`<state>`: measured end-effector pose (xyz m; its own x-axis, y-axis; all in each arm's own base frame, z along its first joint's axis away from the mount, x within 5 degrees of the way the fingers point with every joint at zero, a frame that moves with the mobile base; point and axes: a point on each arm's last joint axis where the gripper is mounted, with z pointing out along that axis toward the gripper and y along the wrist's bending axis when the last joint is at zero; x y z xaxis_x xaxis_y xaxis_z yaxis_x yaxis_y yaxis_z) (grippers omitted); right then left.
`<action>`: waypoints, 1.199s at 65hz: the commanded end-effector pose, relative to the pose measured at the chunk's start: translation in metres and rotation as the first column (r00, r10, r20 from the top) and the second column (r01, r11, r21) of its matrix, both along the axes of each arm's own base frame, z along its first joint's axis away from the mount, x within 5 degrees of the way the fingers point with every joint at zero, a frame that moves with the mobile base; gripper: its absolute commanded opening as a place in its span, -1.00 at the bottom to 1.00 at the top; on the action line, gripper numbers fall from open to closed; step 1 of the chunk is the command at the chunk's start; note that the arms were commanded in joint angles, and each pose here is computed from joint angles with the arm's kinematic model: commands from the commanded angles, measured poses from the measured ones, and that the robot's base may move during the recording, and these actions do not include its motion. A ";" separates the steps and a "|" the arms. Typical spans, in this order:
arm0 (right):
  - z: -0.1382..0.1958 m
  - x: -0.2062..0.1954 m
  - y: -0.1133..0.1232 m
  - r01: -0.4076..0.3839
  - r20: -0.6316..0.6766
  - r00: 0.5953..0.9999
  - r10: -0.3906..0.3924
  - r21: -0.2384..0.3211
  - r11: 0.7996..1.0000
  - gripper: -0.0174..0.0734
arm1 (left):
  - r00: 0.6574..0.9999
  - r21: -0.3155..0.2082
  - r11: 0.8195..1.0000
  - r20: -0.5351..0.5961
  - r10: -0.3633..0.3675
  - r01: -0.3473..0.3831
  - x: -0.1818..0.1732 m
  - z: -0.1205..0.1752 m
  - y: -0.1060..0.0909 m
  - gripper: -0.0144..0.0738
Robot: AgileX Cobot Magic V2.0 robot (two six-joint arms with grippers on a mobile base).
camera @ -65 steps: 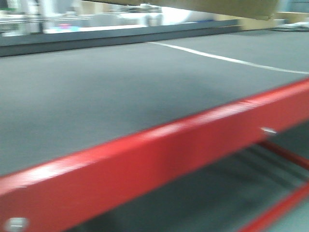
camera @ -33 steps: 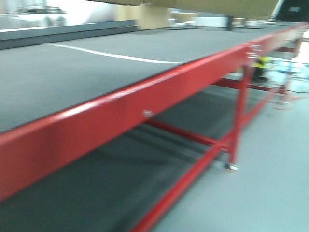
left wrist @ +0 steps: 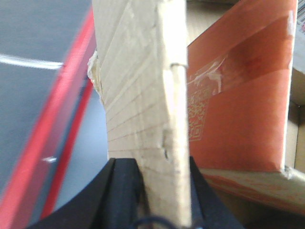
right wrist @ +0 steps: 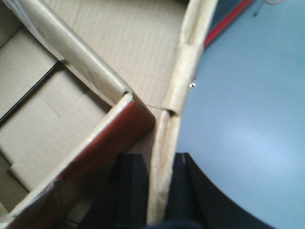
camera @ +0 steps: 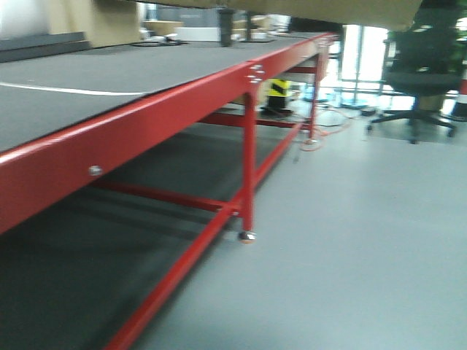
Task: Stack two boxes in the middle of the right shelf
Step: 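Hold the boxes with both grippers while driving toward the steel shelf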
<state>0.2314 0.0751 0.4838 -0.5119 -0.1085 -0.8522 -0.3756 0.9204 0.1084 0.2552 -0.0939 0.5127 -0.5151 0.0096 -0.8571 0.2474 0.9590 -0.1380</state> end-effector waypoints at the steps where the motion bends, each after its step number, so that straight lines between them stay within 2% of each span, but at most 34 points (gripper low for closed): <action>1: 0.005 -0.003 -0.003 0.002 0.038 0.999 -0.001 -0.017 1.000 -0.96 | 0.993 -0.060 0.998 0.114 -0.009 0.016 -0.006 0.018 0.000 -0.92; 78: 0.005 -0.003 -0.003 0.002 0.038 0.999 -0.001 -0.017 1.000 -0.96 | 0.993 -0.060 0.998 0.114 -0.009 0.016 -0.006 0.018 0.000 -0.92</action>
